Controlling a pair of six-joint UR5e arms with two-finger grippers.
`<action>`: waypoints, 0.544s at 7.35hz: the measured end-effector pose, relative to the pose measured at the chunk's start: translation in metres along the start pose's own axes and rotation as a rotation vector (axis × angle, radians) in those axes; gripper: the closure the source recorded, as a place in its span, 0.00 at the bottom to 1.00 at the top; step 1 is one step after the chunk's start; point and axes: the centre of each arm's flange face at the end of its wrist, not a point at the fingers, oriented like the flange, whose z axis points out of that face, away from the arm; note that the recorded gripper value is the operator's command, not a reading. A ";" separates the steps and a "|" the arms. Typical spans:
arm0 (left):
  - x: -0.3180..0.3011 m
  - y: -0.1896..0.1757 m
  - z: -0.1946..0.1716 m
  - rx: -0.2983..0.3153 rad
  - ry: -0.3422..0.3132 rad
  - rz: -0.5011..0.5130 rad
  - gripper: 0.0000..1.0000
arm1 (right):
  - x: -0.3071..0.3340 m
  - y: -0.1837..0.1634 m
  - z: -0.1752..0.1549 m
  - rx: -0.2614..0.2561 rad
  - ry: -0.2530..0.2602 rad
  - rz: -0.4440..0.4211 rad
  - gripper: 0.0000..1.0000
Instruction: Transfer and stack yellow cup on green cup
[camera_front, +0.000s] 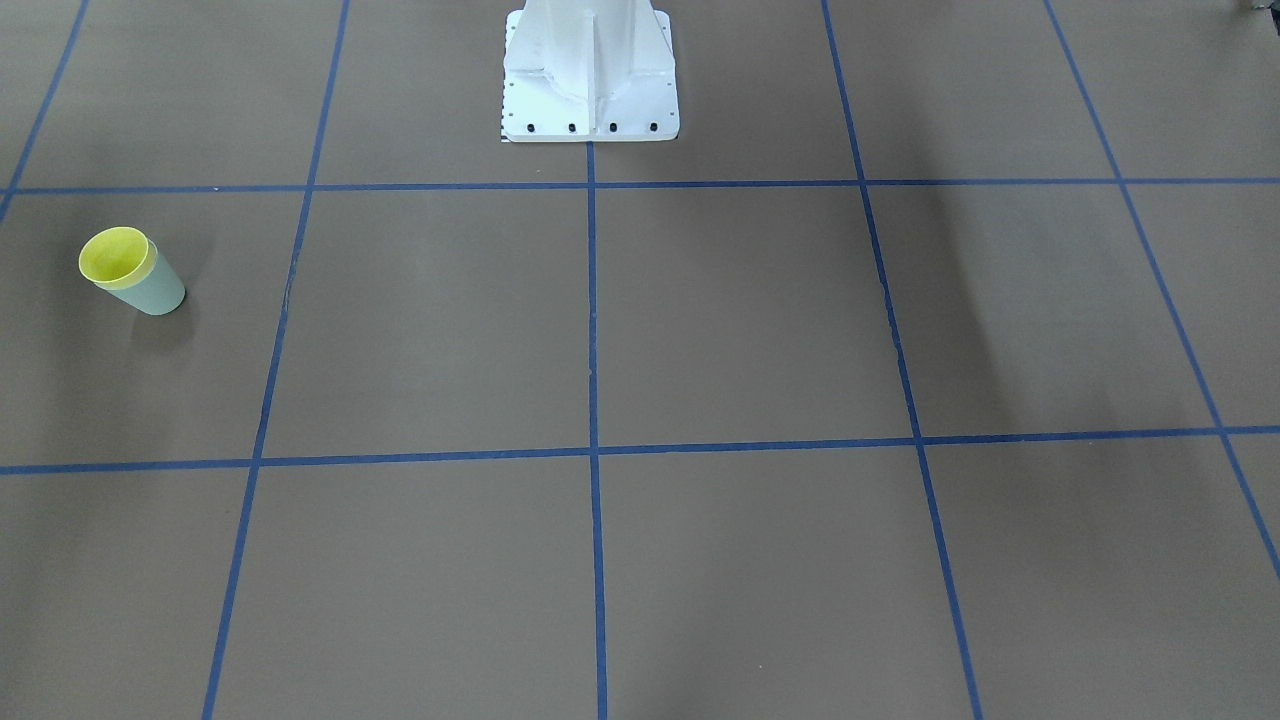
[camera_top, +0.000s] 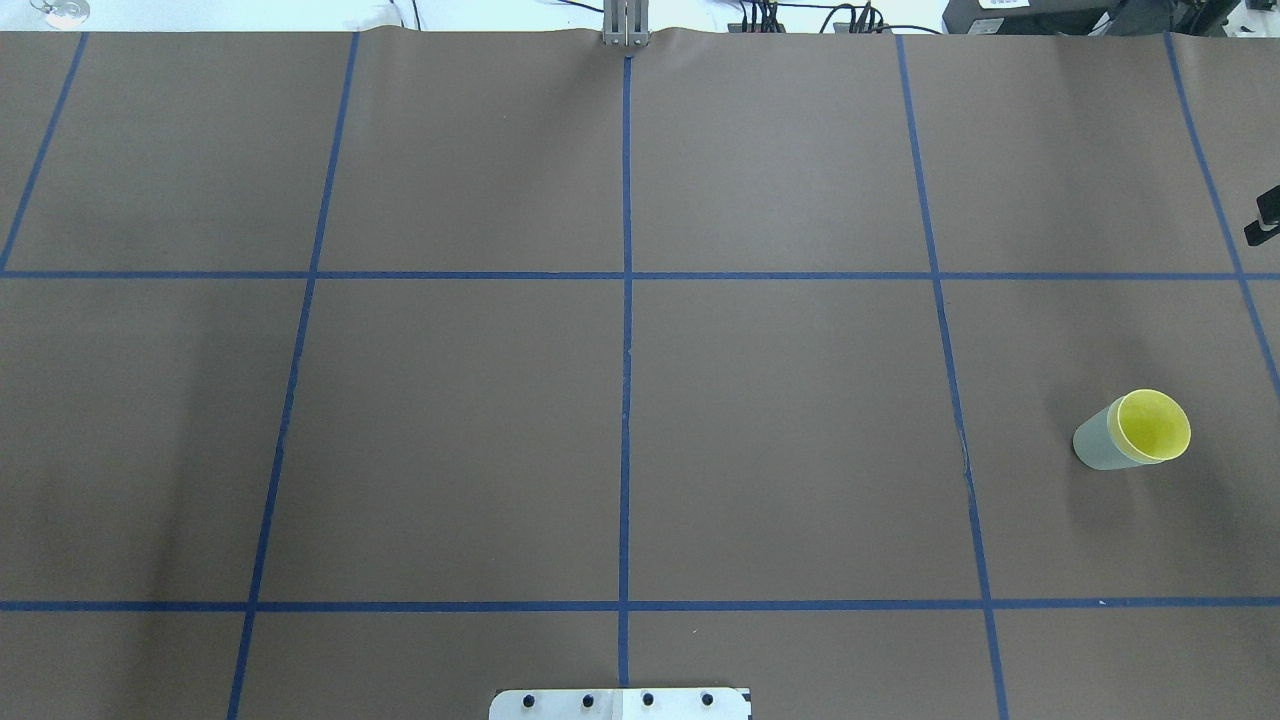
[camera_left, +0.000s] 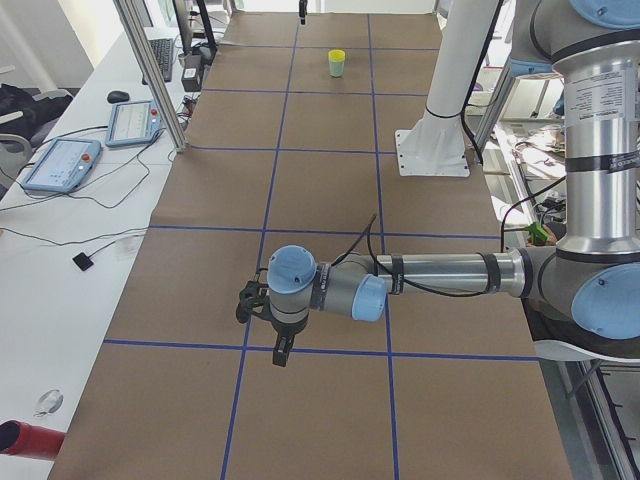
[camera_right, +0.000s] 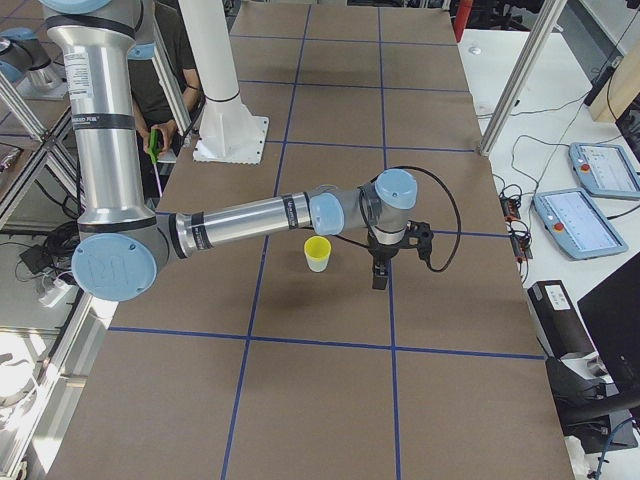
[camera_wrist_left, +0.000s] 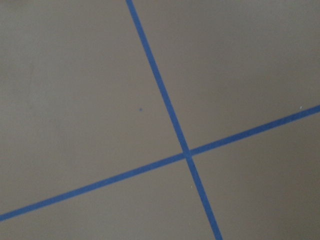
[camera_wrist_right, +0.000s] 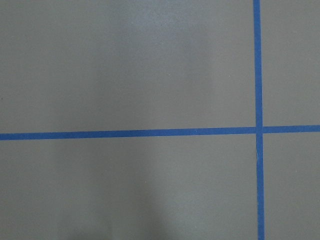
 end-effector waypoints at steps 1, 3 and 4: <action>0.003 0.001 0.000 0.001 0.025 0.002 0.00 | 0.002 0.001 0.002 -0.002 0.000 0.004 0.00; 0.004 0.010 -0.001 0.004 0.030 0.007 0.00 | 0.001 0.003 0.000 0.002 -0.006 -0.002 0.00; 0.009 0.013 -0.007 0.014 0.022 0.017 0.00 | 0.000 0.004 0.000 0.002 -0.010 -0.007 0.00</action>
